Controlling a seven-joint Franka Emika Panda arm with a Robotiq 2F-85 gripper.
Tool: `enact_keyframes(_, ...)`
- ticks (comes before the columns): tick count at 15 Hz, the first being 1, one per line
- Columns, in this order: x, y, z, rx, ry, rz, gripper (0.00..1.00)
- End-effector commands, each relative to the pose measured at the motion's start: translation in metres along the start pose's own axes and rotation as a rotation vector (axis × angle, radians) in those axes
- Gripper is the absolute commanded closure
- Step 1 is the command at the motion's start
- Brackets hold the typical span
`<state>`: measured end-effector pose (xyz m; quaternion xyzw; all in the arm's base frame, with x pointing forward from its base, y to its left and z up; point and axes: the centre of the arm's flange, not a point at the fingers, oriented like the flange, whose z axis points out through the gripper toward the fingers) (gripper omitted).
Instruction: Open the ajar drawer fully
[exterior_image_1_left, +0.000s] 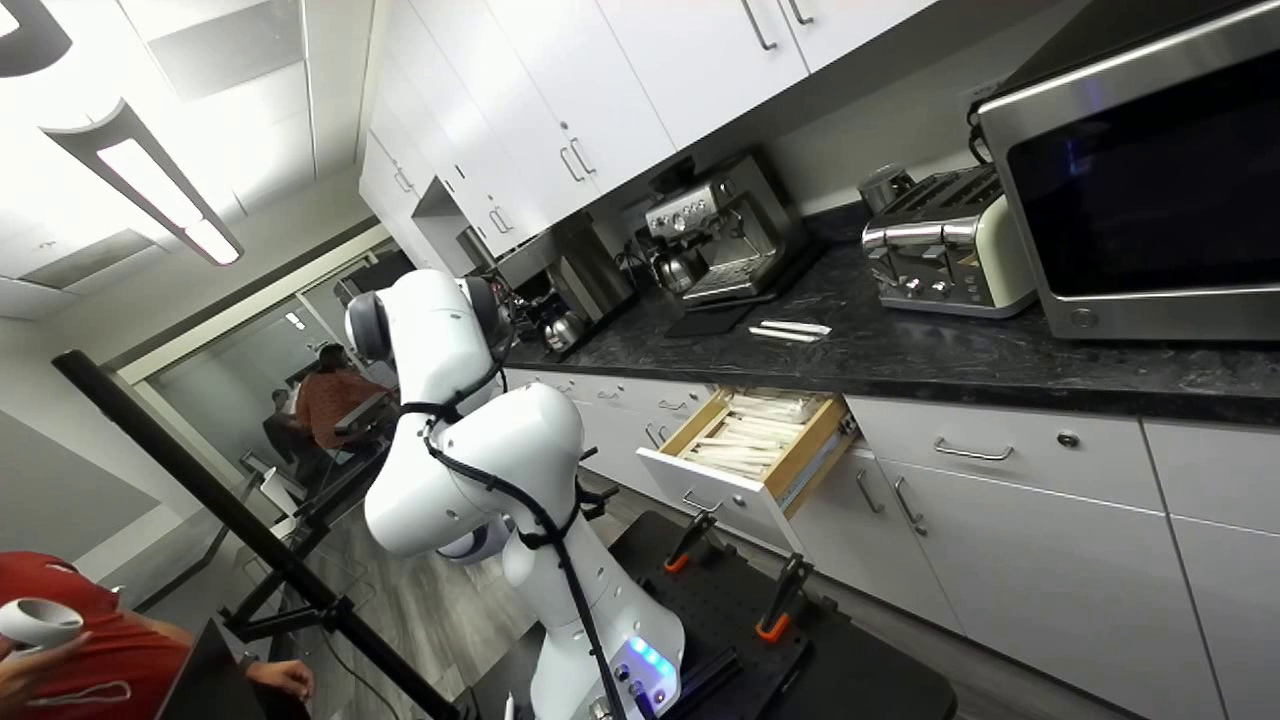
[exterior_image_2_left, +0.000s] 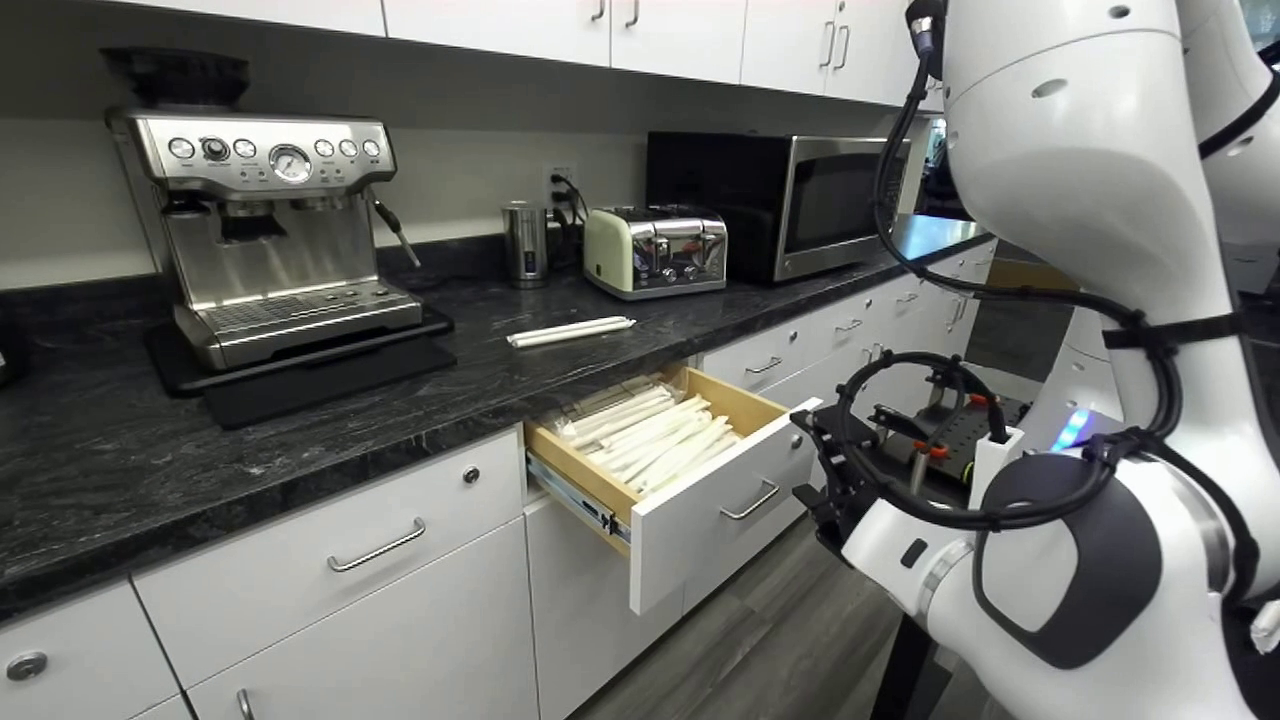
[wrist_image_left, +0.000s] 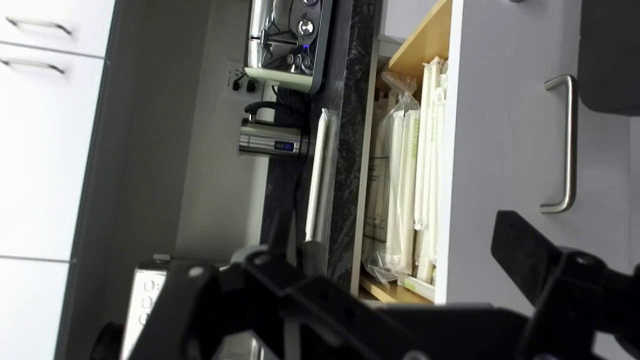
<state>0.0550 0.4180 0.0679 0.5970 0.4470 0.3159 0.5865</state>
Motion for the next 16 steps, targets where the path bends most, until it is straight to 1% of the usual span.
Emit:
enact_keyframes(1,0.007,0.062,0.010,0.068,-0.043,0.180,0.00)
enact_keyframes(6,0.021,0.165,0.032,0.198,-0.105,0.376,0.00)
enact_keyframes(10,0.042,0.249,0.069,0.341,-0.211,0.542,0.00)
enact_keyframes(11,0.046,0.264,0.077,0.376,-0.232,0.588,0.00)
enact_keyframes(12,0.050,0.275,0.081,0.399,-0.241,0.642,0.00)
enact_keyframes(13,0.059,0.245,0.067,0.350,-0.216,0.583,0.00)
enact_keyframes(14,0.060,0.260,0.074,0.368,-0.227,0.621,0.00)
enact_keyframes(16,0.059,0.272,0.078,0.377,-0.231,0.644,0.00)
